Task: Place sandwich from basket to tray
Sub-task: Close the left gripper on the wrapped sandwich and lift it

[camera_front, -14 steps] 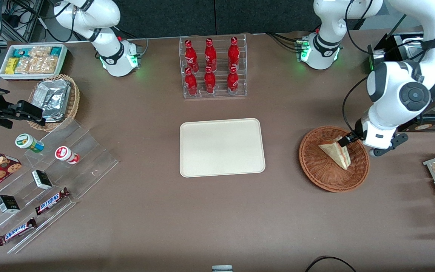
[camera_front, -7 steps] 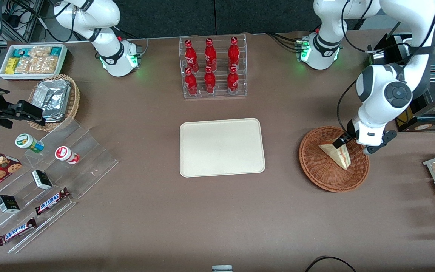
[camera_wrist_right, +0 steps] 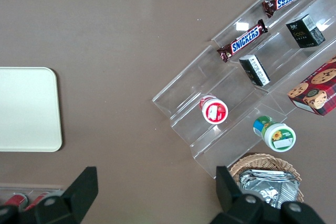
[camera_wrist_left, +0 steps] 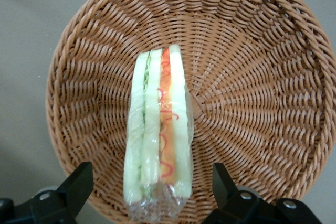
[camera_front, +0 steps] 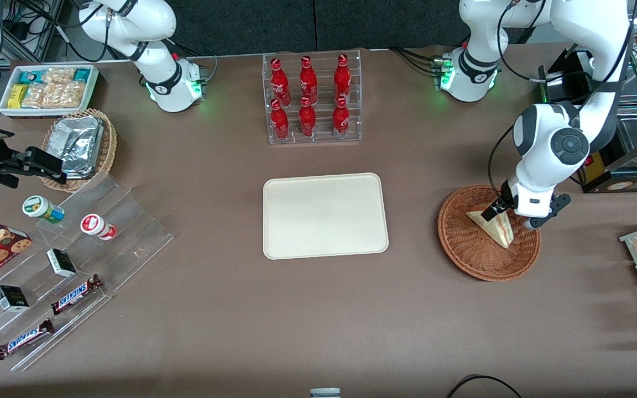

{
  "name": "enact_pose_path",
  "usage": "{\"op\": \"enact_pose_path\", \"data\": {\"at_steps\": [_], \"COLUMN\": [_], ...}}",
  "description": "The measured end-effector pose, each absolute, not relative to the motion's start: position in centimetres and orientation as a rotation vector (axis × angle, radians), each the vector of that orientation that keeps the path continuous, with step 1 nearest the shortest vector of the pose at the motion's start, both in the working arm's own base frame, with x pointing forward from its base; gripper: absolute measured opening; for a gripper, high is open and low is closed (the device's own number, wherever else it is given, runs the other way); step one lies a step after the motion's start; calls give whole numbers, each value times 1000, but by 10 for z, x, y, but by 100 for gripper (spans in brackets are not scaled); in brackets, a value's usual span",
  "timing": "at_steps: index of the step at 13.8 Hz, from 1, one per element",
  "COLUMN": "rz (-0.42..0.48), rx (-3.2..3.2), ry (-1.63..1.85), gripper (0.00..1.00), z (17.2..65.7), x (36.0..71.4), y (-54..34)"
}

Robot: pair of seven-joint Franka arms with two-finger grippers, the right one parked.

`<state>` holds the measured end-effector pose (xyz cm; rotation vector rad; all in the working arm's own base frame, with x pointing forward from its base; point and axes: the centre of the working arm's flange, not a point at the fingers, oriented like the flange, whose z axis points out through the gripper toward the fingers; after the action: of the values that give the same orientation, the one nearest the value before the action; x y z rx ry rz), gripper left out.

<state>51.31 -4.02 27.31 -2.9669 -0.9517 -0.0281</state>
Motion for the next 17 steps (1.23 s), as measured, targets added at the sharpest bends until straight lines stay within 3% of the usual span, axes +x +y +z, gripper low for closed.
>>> {"op": "enact_pose_path", "data": {"at_steps": [5, 11, 13, 17], "rz": [-25, -58, -34, 137], "rx": [-2965, -2970, -2965, -2937], "ry": [-959, -973, -963, -849], "gripper": [96, 36, 30, 25], "z": [251, 258, 277, 368], "x": [510, 517, 522, 539], "y": [-40, -40, -43, -77]}}
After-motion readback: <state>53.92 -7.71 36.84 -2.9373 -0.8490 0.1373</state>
